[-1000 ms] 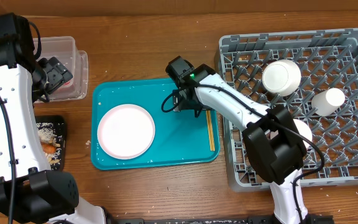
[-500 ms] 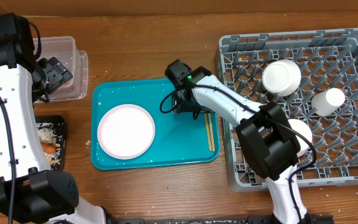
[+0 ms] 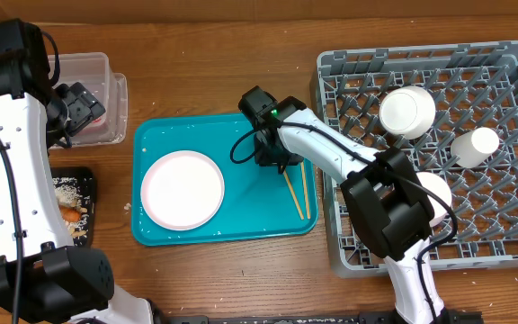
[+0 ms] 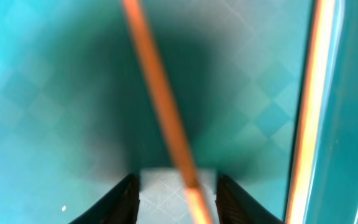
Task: Sort waste into correct bins and load items into the dishwasher
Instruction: 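Grasp the wooden chopstick with the right gripper and lift it, then carry the chopstick to the rack's back left corner and release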
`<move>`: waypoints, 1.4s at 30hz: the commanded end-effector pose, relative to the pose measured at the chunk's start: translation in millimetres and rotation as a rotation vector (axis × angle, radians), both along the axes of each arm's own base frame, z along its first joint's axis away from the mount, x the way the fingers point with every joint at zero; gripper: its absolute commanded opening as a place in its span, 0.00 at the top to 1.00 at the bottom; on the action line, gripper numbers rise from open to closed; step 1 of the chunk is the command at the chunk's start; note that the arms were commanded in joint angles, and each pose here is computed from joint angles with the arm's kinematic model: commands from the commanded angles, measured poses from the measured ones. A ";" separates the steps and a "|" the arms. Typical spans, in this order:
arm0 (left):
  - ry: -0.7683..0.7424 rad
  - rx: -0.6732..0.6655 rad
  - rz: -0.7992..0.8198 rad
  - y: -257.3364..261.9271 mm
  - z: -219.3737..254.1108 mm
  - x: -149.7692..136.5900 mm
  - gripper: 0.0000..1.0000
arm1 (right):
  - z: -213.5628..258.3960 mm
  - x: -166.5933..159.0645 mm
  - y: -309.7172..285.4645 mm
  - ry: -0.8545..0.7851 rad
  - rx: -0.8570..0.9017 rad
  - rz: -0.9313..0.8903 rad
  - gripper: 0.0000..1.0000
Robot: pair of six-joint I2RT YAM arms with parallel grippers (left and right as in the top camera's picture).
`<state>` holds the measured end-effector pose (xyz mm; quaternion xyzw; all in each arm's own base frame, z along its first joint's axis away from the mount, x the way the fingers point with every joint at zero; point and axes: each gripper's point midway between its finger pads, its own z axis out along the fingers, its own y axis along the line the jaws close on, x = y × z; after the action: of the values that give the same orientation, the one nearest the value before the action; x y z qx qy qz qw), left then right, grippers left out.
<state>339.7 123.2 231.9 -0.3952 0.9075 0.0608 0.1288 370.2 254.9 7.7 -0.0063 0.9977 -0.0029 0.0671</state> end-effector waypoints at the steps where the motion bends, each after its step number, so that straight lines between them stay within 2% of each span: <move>1: -0.026 0.011 -0.003 0.1 9.8 -0.7 0.00 | -6.2 -2.9 -0.1 0.018 -0.003 0.006 0.71; 3: -0.026 0.011 -0.003 0.1 9.8 -0.7 0.00 | -6.3 -3.1 -0.3 0.019 -0.004 0.006 0.79; 5: -0.026 0.011 -0.003 0.1 9.8 -0.7 0.00 | -6.4 -4.2 0.1 0.024 -0.001 0.007 0.91; 7: -0.026 0.011 -0.003 0.1 9.8 -0.7 0.00 | -6.3 -5.9 2.1 0.034 0.010 0.008 0.96; 12: -0.026 0.011 -0.003 0.1 9.8 -0.7 0.00 | -0.8 -7.0 0.3 0.048 0.012 0.003 0.96; 15: -0.026 0.011 -0.003 0.1 9.8 -0.7 0.00 | 19.3 -3.0 -2.1 0.044 0.016 -0.006 0.96; 23: -0.026 0.011 -0.003 0.1 9.8 -0.7 0.00 | 135.7 21.8 -16.0 -0.111 0.098 0.002 0.96; 28: -0.026 0.011 -0.003 0.1 9.8 -0.7 0.00 | 208.4 45.7 -70.1 -0.300 0.085 -0.080 0.96; 31: -0.026 0.011 -0.003 0.1 9.8 -0.7 0.00 | 233.4 54.0 -102.2 -0.363 0.066 -0.030 0.96; 36: -0.026 0.011 -0.003 0.1 9.8 -0.7 0.00 | 233.9 68.2 -146.7 -0.371 0.022 0.017 0.96; 42: -0.026 0.011 -0.003 0.1 9.8 -0.7 0.00 | 207.3 78.1 -150.5 -0.322 0.147 0.066 0.96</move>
<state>339.7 123.2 231.9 -0.3952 0.9075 0.0608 0.1288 447.9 96.0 234.0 0.0052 0.9679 0.0383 0.2485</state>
